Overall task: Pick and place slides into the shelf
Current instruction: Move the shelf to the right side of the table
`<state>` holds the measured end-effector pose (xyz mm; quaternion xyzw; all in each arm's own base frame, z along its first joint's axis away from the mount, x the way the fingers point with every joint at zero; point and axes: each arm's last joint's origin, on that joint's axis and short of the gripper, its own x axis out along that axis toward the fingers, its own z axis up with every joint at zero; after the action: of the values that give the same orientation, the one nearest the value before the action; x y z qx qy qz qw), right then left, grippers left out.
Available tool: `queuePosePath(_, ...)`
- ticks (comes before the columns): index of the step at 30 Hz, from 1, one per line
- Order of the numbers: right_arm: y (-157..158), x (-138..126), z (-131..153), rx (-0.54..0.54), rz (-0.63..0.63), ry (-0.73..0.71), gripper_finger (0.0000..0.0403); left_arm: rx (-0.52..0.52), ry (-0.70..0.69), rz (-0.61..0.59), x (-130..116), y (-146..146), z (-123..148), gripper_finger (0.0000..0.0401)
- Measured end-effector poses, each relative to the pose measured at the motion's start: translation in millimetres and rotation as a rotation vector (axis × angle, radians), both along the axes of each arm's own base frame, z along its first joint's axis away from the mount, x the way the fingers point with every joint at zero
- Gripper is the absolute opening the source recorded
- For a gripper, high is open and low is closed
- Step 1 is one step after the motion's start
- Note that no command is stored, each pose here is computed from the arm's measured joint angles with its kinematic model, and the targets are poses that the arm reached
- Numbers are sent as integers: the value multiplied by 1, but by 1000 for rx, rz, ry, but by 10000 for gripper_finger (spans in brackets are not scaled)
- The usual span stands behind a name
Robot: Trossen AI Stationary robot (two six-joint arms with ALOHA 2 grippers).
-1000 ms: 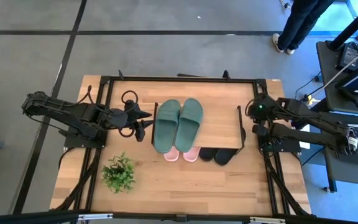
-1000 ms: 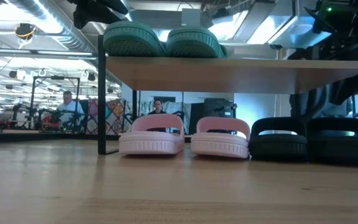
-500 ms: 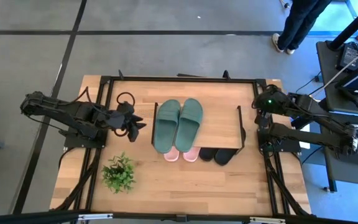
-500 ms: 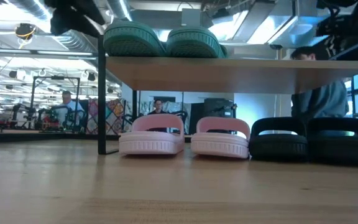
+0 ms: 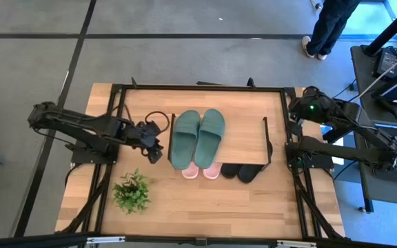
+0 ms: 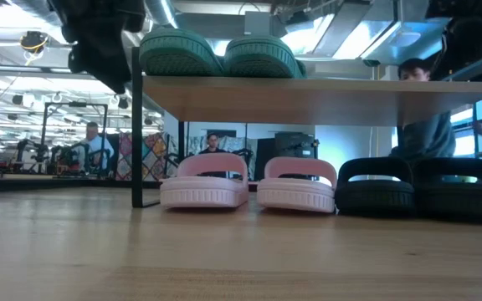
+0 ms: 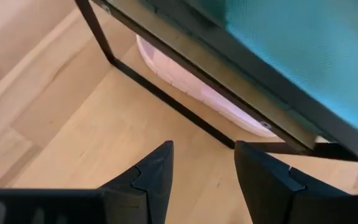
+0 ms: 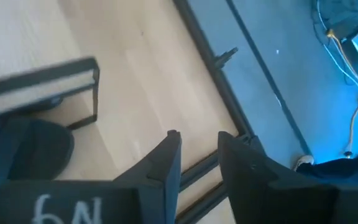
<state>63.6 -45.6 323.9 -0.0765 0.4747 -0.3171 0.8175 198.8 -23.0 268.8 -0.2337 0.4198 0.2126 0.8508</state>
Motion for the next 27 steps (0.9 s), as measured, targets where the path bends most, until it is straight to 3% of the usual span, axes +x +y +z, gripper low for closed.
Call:
queuePosePath(9, 0, 0, 22, 95, -277, -366, 108, -10, -34, 59, 14, 12, -4, 162)
queuePosePath(19, 0, 1, 25, 64, -235, -357, 108, -27, -145, 104, 29, 23, -1, 162)
queuePosePath(27, 0, 1, 25, 59, -227, -349, 108, -61, -129, 102, 50, 27, -17, 162)
